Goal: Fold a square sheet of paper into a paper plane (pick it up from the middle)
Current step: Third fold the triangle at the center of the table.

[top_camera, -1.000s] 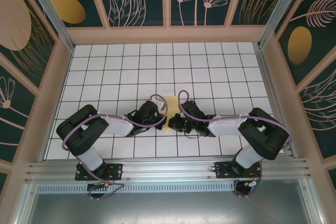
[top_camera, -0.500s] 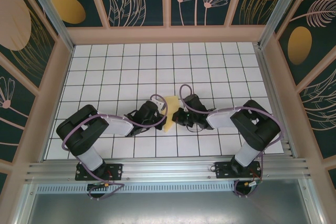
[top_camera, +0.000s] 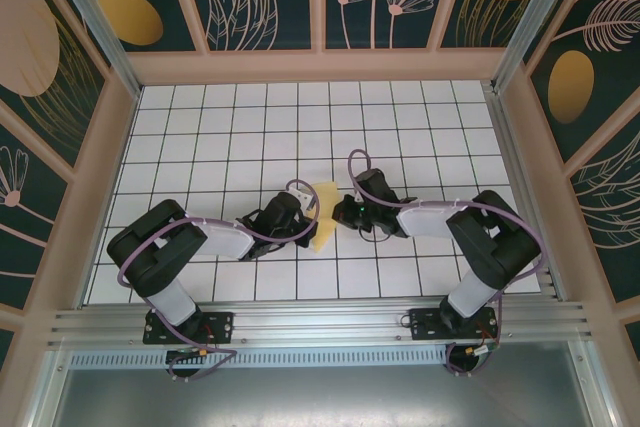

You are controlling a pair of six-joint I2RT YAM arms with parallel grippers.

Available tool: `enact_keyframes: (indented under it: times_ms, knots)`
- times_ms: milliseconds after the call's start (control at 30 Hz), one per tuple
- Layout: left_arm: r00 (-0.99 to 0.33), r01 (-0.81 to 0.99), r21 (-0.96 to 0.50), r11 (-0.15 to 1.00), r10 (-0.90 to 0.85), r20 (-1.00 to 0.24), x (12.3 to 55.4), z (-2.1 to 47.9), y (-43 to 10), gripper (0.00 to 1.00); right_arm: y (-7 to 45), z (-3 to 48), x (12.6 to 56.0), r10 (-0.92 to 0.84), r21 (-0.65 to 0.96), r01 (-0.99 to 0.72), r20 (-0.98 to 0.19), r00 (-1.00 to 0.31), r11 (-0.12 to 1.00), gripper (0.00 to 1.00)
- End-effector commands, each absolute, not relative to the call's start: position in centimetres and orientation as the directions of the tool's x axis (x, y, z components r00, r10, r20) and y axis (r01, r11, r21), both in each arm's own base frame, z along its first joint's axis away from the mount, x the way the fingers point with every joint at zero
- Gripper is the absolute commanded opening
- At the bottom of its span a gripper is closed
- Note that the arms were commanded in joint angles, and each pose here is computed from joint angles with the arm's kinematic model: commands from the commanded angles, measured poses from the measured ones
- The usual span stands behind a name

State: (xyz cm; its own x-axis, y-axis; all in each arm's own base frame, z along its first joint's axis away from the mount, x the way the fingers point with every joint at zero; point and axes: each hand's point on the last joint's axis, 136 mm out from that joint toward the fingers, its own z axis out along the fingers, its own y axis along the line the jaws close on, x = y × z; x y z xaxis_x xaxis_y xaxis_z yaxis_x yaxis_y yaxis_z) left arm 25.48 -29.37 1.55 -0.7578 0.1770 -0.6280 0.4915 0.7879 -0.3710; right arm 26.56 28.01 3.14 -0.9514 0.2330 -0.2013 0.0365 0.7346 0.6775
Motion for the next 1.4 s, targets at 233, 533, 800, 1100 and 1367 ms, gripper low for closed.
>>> enact_keyframes:
  times_ms: [233, 533, 800, 1100, 1367]
  knots:
    - [-0.796, 0.459, -0.323, 0.828, 0.223, -0.562, 24.6, -0.7, -27.6, 0.00, 27.5, 1.2, 27.1, 0.220, 0.618, 0.056, -0.192, -0.956, 0.784, 0.06]
    - [-0.795, 0.462, -0.322, 0.826, 0.226, -0.563, 24.5, -0.7, -27.6, 0.00, 27.3, 3.5, 28.8, 0.228, 0.652, 0.019, -0.239, -0.944, 0.758, 0.06]
    - [-0.794, 0.462, -0.326, 0.825, 0.221, -0.566, 24.7, -0.4, -27.8, 0.00, 26.0, -0.8, 27.3, 0.243, 0.593, 0.104, -0.158, -0.957, 0.798, 0.06]
    - [-0.758, 0.413, -0.344, 0.843, 0.109, -0.643, 26.8, 5.1, -28.0, 0.31, 26.8, 2.8, 28.7, 0.218, 0.609, 0.034, -0.230, -0.948, 0.792, 0.06]
    - [-0.723, 0.359, -0.412, 0.837, -0.030, -0.690, 27.9, 11.7, -28.1, 0.35, 28.4, 6.0, 29.3, 0.191, 0.660, -0.038, -0.272, -0.943, 0.750, 0.07]
